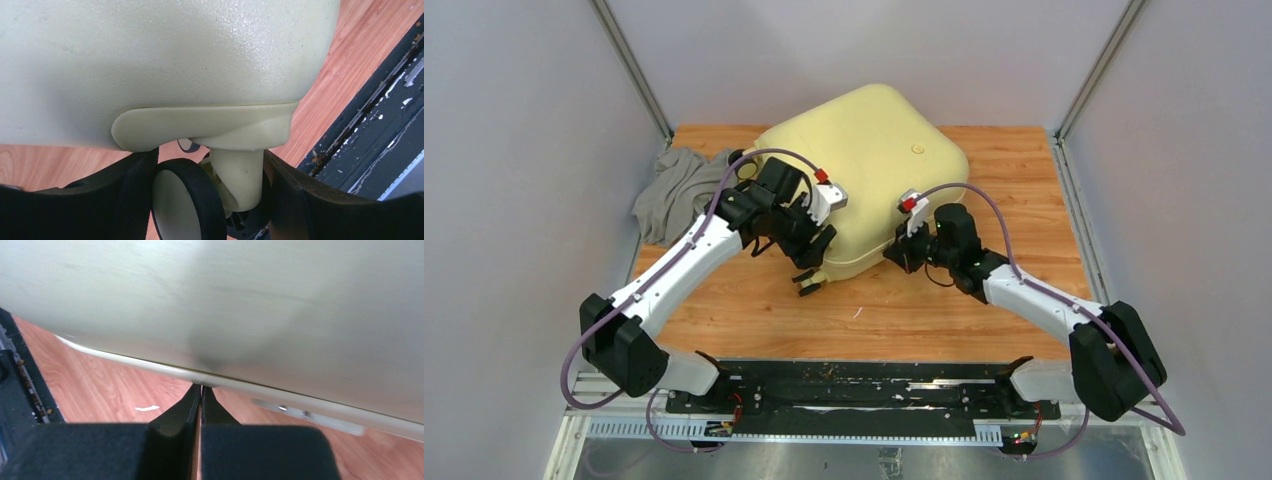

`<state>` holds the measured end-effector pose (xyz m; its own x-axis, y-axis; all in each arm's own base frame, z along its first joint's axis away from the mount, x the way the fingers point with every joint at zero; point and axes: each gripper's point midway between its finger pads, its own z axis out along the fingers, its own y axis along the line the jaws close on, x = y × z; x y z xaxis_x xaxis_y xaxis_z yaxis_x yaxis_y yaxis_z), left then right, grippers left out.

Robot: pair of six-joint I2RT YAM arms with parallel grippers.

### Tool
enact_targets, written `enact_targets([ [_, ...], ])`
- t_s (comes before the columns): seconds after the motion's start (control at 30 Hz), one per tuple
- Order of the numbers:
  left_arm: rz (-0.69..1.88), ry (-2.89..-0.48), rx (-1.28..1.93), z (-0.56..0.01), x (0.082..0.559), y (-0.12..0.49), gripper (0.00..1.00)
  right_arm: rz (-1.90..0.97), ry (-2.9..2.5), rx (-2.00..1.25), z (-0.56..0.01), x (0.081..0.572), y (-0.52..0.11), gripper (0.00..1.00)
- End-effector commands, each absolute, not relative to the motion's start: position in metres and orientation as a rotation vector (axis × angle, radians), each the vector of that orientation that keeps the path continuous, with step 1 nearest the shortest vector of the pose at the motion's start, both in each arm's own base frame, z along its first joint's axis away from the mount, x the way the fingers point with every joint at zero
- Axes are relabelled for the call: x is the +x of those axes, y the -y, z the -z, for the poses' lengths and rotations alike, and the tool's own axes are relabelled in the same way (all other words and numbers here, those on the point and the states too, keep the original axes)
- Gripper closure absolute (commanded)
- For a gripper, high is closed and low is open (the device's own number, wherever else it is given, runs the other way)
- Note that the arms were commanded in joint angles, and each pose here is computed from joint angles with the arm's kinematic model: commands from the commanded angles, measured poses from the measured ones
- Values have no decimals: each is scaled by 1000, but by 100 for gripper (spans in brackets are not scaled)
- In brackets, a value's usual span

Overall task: Pack the luggage
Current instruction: Zip the luggage at the center of the board.

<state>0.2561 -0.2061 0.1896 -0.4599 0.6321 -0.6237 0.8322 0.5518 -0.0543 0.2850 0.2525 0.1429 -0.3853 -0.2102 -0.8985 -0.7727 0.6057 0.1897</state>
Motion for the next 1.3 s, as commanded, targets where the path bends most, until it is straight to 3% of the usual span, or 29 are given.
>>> enact_targets([
  [0.0,633,-1932,1168,-249,278,266,100,-966,-1721,-840,-186,254,-306,100],
  [0.37,727,-1906,1147,-255,277,308,100,-1066,-1633,-750,-186,224,-331,100],
  [0.4,746,-1912,1157,-256,275,312,96,-1043,-1662,-707,-182,229,-324,100],
  [0.43,760,-1918,1163,-259,274,314,79,-1023,-1678,-647,-180,236,-313,100],
  [0.53,706,-1957,1188,-265,272,303,8,-967,-1734,-502,-173,255,-280,100],
  [0.57,671,-1972,1202,-266,269,294,1,-934,-1761,-474,-170,259,-270,100],
  [0.73,570,-1971,1114,-299,282,238,0,-910,-1806,-439,-158,262,-252,100],
  [0.87,318,-1976,1027,-313,323,171,0,-920,-1815,-442,-155,264,-250,100],
  [1.0,101,-2036,967,-301,369,118,0,-948,-1817,-462,-156,264,-254,100],
  [1.27,73,-2093,787,-269,454,69,0,-1000,-1823,-478,-155,258,-260,100],
])
